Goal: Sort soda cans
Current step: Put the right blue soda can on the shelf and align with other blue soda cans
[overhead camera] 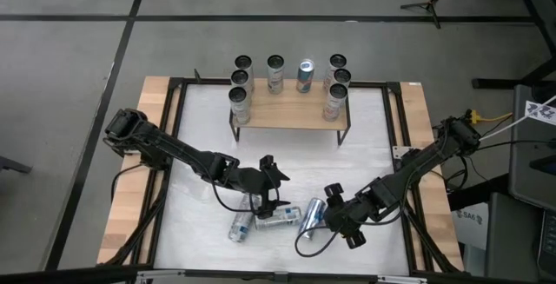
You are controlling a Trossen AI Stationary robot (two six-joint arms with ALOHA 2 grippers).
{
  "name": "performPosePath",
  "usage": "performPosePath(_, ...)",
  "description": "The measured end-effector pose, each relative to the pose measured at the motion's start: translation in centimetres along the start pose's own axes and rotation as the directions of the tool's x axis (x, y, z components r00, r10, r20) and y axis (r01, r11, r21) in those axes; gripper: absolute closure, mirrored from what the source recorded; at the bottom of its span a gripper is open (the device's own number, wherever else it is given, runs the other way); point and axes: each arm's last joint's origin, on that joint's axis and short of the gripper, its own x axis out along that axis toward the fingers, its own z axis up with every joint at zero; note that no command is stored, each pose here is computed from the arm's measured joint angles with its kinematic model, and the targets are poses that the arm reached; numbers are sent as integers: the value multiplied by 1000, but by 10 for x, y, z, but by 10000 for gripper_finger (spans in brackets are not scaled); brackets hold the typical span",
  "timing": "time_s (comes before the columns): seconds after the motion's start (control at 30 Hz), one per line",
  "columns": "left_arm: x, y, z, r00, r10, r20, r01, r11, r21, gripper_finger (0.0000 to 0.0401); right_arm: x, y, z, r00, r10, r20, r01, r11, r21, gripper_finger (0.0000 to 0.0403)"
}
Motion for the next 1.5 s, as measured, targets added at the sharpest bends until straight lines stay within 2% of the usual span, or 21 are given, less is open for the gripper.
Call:
performPosePath(0.37,-1,-4,1,1000,-16,23,16,1000,-2,55,1,-13,3,998,-57,11,53,976,210,161)
performPosePath(0.7,-2,-7,0,1000,-23,21,22,999,29,55,0,-19,-1,970,-244,-6,228,898,375,161)
performPosePath(1.03,-1,-6,1,1000,-9,24,8,1000,29,55,-1,-24,-1,932,-363,17,302,799,519,160)
performPosePath(1.13,-1,-2,1,999,41,24,-41,999,28,55,-1,-28,0,924,-382,17,309,772,556,160)
performPosePath(1.3,4,18,-4,981,193,-30,-193,981,-21,55,-1,-36,1,921,-389,10,313,755,576,160)
performPosePath(1.5,10,43,-20,909,386,-160,-400,914,-66,55,-1,-41,2,924,-382,5,308,751,584,160)
